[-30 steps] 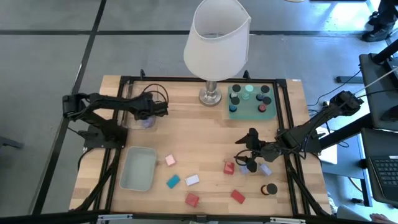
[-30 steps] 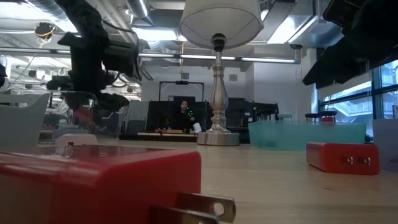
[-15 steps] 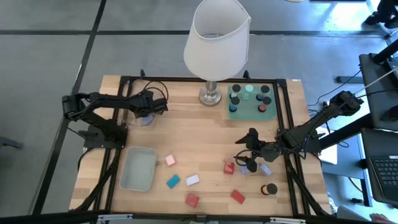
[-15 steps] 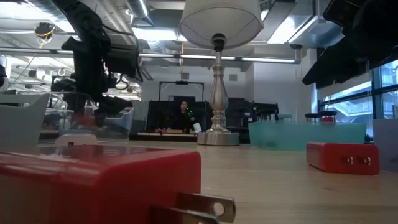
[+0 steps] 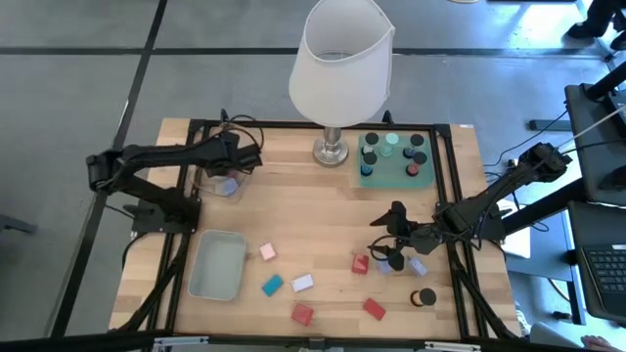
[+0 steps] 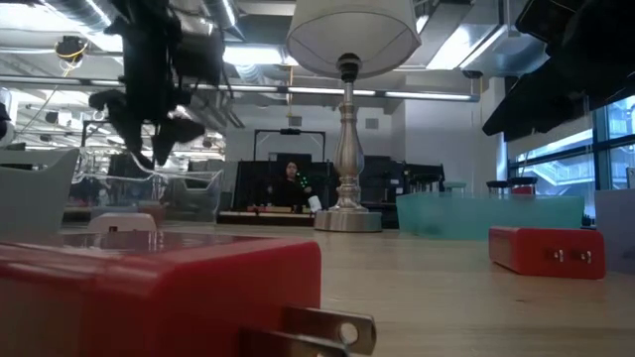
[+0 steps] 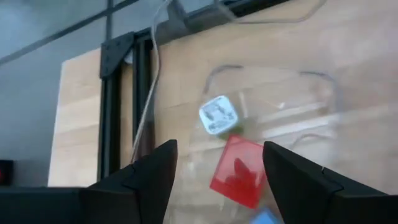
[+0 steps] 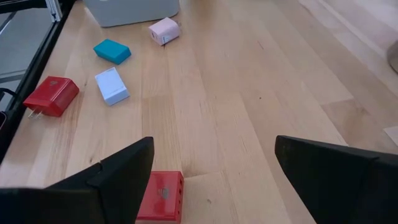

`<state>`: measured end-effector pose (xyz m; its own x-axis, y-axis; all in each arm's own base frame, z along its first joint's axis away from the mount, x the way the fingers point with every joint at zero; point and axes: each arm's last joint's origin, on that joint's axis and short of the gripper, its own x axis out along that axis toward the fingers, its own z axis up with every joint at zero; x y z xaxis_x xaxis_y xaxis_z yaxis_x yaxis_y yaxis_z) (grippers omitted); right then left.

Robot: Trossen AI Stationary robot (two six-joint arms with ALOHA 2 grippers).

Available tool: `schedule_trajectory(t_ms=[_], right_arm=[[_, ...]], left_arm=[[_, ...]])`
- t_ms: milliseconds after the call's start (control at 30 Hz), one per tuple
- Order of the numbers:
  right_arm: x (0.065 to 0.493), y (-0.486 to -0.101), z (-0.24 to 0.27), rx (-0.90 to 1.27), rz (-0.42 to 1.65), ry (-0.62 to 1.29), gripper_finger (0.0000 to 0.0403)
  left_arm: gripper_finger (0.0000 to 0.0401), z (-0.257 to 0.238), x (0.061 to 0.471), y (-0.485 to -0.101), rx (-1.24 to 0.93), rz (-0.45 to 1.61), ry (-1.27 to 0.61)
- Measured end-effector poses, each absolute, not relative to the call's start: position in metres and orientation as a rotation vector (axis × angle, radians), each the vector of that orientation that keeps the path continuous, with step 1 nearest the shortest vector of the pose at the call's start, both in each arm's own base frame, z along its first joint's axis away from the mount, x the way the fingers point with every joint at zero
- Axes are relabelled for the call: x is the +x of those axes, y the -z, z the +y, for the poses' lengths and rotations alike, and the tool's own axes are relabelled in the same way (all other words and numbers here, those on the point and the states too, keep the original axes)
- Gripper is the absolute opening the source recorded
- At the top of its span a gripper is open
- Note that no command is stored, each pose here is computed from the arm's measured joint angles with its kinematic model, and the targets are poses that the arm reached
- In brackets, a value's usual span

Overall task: Pick & Place Office items
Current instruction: Put the pink charger adapter into the transparent bin

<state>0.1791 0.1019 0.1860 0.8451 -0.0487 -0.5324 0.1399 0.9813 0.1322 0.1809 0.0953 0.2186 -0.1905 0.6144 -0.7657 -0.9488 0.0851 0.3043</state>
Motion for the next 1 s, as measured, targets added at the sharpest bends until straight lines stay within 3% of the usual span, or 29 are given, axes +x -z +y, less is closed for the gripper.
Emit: schedule_trajectory(t_ms=[100, 533, 767, 1000], right_arm=[[0.179, -0.186, 0.102, 0.168, 0.556, 0.1, 0.0339], [0.179, -0.186, 0.102, 0.169, 0.556, 0.099, 0.0339], [0.179, -0.186, 0.101, 0.16, 0.542, 0.126, 0.0339], [0.179, -0.186, 0.101, 0.157, 0.548, 0.133, 0.0339]], left_arm=[[0.0229, 0.087, 0.185, -0.234, -0.444, 0.988, -1.354], [0.0203, -0.032, 0.228, -0.241, -0.182, 1.032, -0.306], [0.0234, -0.089, 0.243, -0.224, -0.099, 0.995, -0.105], [0.0259, -0.109, 0.254, -0.193, 0.056, 1.078, -0.027]])
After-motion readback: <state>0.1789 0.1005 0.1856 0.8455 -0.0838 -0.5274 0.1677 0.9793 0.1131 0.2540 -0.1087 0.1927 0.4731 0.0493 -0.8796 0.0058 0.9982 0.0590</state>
